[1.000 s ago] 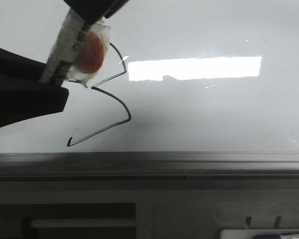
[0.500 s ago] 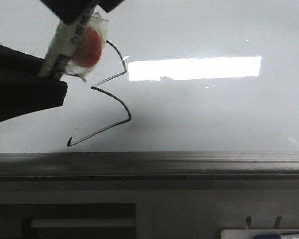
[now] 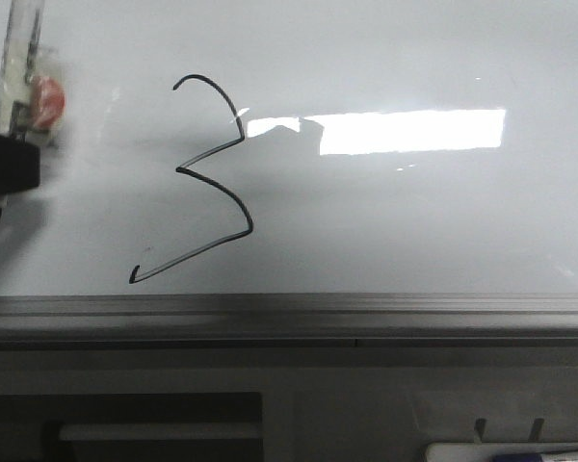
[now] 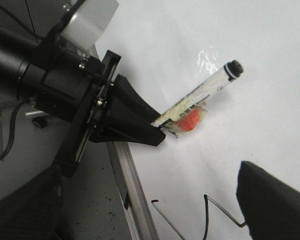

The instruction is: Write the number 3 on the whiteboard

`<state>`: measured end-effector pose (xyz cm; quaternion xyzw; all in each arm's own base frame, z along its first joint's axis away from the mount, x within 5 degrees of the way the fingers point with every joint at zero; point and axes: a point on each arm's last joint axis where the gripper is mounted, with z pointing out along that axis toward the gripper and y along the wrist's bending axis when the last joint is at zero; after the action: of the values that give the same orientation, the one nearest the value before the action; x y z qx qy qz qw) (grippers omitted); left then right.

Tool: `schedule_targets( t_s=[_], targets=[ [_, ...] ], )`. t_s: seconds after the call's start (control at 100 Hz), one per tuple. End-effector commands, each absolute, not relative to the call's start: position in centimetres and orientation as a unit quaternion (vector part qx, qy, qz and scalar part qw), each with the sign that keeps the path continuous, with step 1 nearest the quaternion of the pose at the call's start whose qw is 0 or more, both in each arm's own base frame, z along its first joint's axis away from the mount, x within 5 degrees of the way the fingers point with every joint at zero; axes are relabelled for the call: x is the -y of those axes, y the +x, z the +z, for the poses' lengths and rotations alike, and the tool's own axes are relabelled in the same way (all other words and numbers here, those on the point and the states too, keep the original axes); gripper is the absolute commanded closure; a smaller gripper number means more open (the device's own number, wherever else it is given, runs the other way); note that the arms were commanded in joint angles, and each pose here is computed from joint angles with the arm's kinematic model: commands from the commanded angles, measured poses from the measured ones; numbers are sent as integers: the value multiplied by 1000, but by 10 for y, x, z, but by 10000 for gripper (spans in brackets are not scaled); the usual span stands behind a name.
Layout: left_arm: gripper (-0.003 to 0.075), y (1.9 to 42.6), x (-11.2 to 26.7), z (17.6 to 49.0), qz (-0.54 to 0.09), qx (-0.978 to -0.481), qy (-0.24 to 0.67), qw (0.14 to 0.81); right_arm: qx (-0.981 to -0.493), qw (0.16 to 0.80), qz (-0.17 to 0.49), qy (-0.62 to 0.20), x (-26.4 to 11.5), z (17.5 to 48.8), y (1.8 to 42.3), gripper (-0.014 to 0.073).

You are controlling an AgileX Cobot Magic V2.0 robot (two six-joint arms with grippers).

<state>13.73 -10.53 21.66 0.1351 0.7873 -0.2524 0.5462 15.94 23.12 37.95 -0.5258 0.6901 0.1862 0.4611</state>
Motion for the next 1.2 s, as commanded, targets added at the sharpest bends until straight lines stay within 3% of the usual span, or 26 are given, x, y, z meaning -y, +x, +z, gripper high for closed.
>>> schedule_targets(
  t_s=[0.0, 0.18, 0.74, 0.84, 0.92, 1.0, 1.08, 1.19],
  targets=[
    [741, 140, 107, 223, -273, -794, 90, 535, -659, 520, 196, -506, -226, 406, 157, -34],
    [741, 137, 107, 217, -291, -820, 59, 489, -659, 520, 196, -506, -226, 406, 157, -34],
    [737, 138, 107, 218, -293, -816, 56, 495, -660, 519, 196, -507, -226, 406, 157, -34],
    [650, 139, 107, 220, -295, -809, 55, 505, -661, 517, 196, -508, -226, 405, 157, -34],
    [484, 140, 107, 222, -298, -801, 52, 517, -663, 512, 195, -510, -226, 405, 156, -34],
    [369, 141, 106, 225, -300, -793, 49, 528, -665, 508, 194, -512, -225, 404, 156, -34],
    [323, 141, 106, 226, -302, -789, 48, 533, -665, 507, 194, -513, -225, 404, 156, -34],
    [323, 139, 105, 230, -307, -782, 47, 540, -665, 507, 194, -513, -225, 404, 156, -34]
  ],
)
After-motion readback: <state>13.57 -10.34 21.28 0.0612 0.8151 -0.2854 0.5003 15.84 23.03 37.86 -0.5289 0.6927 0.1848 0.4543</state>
